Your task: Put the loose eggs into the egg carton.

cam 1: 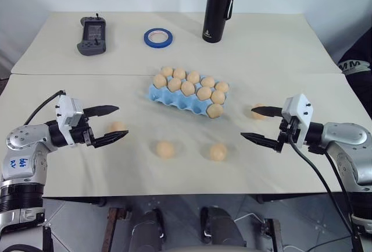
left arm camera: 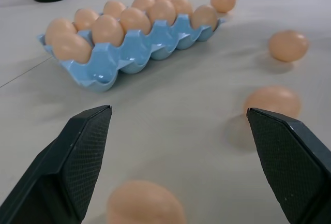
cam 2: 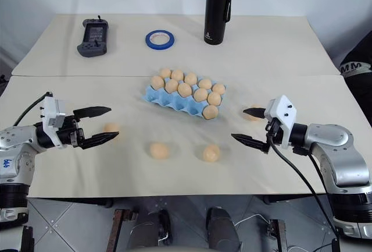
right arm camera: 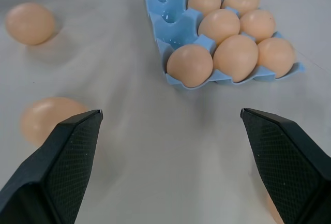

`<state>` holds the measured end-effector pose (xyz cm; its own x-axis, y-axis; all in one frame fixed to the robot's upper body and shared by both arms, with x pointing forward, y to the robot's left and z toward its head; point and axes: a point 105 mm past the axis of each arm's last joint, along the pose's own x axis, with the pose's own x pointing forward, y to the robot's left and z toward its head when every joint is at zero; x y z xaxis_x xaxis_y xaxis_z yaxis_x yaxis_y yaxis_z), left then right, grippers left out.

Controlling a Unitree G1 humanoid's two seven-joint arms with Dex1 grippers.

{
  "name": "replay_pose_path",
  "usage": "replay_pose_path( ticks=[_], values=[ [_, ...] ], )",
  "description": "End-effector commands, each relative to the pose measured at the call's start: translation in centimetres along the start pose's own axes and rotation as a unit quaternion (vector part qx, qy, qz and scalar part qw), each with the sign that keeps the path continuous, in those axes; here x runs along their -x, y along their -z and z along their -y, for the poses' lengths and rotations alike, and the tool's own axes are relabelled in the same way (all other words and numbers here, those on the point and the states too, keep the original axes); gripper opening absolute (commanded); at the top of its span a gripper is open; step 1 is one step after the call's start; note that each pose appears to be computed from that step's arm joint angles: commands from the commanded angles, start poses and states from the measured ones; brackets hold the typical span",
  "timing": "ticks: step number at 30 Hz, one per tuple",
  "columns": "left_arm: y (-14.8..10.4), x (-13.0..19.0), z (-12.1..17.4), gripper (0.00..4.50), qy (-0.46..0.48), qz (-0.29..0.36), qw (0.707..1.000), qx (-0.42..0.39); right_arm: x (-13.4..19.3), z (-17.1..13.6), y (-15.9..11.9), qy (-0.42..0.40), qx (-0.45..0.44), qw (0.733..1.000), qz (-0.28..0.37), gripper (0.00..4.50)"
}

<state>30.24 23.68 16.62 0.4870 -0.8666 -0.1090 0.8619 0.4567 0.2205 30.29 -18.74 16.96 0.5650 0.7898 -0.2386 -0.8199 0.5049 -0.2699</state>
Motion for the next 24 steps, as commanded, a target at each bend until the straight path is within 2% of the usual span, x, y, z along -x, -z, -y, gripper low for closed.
replay_pose_path(
  ticks=[1,13,21,24],
  values=[
    [-0.6,0.0,-0.8,4.45,-0.02,0.011,1.0,0.001,0.4,0.2,-1.2,0.013,0.016,1.0,0.021,4.5],
    [-1.3,-0.4,-1.0,4.45,-0.023,0.012,1.0,0.007,1.2,1.1,-2.1,0.065,0.004,0.997,0.029,4.5],
    [-1.2,-0.5,0.1,4.45,0.048,0.028,0.998,0.02,3.8,-2.3,-1.7,0.066,-0.034,0.997,-0.009,4.5],
    [-1.3,-0.6,0.1,4.45,0.077,0.043,0.996,0.017,4.6,-2.8,-1.0,0.091,-0.048,0.994,-0.026,4.5]
  ],
)
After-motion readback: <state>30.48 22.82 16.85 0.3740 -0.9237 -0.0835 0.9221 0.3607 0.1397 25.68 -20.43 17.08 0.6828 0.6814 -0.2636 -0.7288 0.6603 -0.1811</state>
